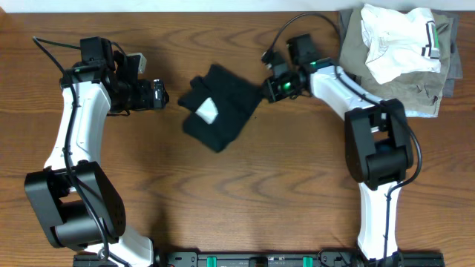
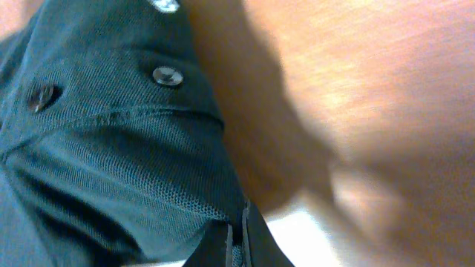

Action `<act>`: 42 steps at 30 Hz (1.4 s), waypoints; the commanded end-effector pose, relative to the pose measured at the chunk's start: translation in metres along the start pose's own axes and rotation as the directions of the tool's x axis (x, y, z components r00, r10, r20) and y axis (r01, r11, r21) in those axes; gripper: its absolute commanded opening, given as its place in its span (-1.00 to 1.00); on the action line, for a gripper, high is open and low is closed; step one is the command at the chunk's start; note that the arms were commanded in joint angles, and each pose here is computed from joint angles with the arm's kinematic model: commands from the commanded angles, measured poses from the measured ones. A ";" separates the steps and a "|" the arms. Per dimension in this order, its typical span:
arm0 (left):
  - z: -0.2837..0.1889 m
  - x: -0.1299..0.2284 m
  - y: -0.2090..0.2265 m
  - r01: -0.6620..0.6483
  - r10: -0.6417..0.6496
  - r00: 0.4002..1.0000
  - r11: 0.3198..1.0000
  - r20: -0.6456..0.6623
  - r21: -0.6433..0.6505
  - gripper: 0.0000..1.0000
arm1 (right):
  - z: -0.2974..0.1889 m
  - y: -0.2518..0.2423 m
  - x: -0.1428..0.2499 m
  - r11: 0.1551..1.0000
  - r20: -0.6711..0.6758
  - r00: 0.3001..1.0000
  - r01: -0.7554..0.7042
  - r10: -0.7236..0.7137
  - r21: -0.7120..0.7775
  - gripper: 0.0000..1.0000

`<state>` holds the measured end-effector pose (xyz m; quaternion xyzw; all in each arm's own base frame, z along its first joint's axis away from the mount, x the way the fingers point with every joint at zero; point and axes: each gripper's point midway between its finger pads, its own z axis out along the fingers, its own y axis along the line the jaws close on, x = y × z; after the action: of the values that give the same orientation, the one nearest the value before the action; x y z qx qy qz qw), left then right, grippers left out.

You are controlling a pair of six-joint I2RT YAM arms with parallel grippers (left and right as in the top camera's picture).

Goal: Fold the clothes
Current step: 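Grasp the folded black shirt bundle with the right gripper and lift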

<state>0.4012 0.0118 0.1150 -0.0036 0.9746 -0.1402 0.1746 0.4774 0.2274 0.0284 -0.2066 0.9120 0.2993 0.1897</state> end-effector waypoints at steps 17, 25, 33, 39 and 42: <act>0.004 -0.012 0.010 0.003 -0.001 0.999 0.999 0.044 -0.035 0.96 | -0.106 -0.017 -0.070 0.966 0.018 0.979 0.196 -0.202 0.170 0.55; -0.004 -0.028 0.038 0.071 -0.059 0.990 0.993 0.128 -0.090 0.96 | -0.067 0.051 -0.042 0.845 -0.255 0.889 0.445 -0.379 0.297 0.73; -0.019 -0.028 0.080 0.209 -0.187 0.965 0.971 0.183 -0.112 0.96 | -0.029 0.105 -0.019 0.686 -0.396 0.764 0.638 -0.509 0.350 0.80; -0.022 -0.026 0.087 0.225 -0.201 0.961 0.967 0.187 -0.116 0.96 | -0.010 0.102 0.009 0.630 -0.479 0.706 0.697 -0.521 0.342 0.83; -0.022 -0.026 0.087 0.225 -0.201 0.961 0.967 0.187 -0.116 0.96 | -0.003 0.100 0.022 0.633 -0.501 0.695 0.703 -0.516 0.323 0.82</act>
<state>0.4241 0.1019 0.1268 -0.1274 0.9551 -0.0904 0.2517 0.4103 0.2998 0.0634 -0.4977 0.8527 -0.0456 0.1521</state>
